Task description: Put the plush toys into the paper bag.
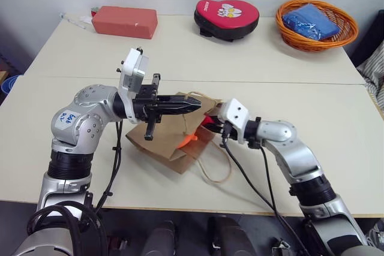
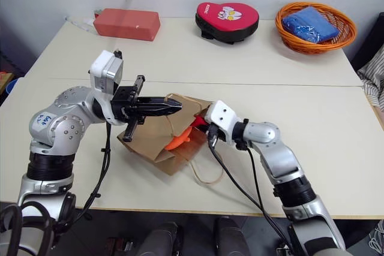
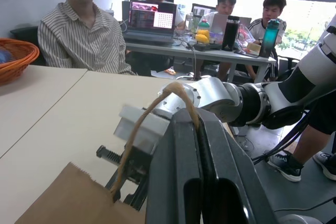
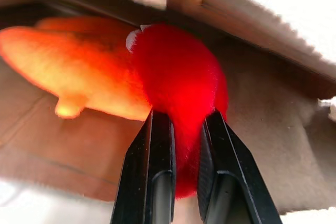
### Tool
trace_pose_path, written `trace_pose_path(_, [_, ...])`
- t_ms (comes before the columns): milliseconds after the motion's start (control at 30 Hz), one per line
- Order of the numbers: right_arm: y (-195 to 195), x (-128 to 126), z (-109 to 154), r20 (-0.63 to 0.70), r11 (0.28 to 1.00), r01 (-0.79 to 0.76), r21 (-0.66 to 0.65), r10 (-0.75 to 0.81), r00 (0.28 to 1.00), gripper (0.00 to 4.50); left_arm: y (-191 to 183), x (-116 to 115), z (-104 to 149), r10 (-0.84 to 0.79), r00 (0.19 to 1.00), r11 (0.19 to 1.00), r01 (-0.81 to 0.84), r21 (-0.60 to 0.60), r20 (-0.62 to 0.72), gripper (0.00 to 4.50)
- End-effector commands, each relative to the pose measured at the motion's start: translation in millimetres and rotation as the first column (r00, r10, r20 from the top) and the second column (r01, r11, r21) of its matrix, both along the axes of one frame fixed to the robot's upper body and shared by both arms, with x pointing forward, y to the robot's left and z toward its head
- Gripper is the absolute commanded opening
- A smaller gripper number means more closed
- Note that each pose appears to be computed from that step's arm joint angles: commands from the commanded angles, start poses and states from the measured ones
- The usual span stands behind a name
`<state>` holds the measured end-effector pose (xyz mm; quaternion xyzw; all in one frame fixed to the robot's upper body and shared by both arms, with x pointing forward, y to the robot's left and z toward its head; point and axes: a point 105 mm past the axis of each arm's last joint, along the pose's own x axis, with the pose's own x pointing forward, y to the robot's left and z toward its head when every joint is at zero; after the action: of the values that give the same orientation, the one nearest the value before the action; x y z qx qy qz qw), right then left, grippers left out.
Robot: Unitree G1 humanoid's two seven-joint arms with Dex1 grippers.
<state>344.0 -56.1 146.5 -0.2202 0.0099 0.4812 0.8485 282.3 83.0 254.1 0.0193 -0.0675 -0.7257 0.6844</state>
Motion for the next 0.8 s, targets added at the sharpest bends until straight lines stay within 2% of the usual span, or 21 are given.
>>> trace_pose_path(33, [11.5, 11.8, -4.8, -0.04, 0.998, 0.069, 0.001, -0.069, 0.997, 0.12, -2.2, -7.8, 7.2, -0.033, 0.999, 0.999, 0.034, -0.022, 0.035, 0.0])
trace_pose_path(133, [26.0, 16.5, -8.4, -0.07, 0.998, 0.064, 0.002, -0.064, 0.995, 0.12, -4.0, -8.9, 6.5, -0.037, 0.999, 0.999, 0.039, -0.029, 0.035, 0.0])
trace_pose_path(233, [38.5, 11.5, -2.5, -0.078, 0.998, -0.007, 0.057, 0.012, 0.997, 0.12, -3.1, -8.6, 6.1, -0.03, 0.999, 0.999, 0.031, -0.03, 0.04, 0.0])
trace_pose_path(467, [32.9, 4.6, 8.2, -0.055, 0.99, -0.088, 0.111, 0.095, 0.994, 2.54, 0.3, -5.5, 7.4, -0.003, 0.999, 0.999, 0.005, -0.038, 0.049, 0.0])
trace_pose_path(567, [16.3, 3.5, 9.7, -0.104, 0.987, -0.103, 0.124, 0.116, 0.988, 3.56, 1.4, -4.8, 7.6, 0.002, 0.999, 0.999, -0.001, -0.039, 0.049, 0.0])
trace_pose_path(667, [-12.2, -10.9, 5.0, -0.233, 0.981, -0.156, 0.116, 0.179, 0.956, 4.49, 3.8, -4.1, 8.2, 0.012, 0.999, 0.999, -0.01, -0.037, 0.05, 0.0])
trace_pose_path(800, [-36.6, -36.6, 14.0, -0.328, 0.956, -0.225, 0.189, 0.277, 0.903, 4.49, 6.6, -4.1, 8.2, 0.021, 0.999, 0.999, -0.019, -0.036, 0.049, 0.0])
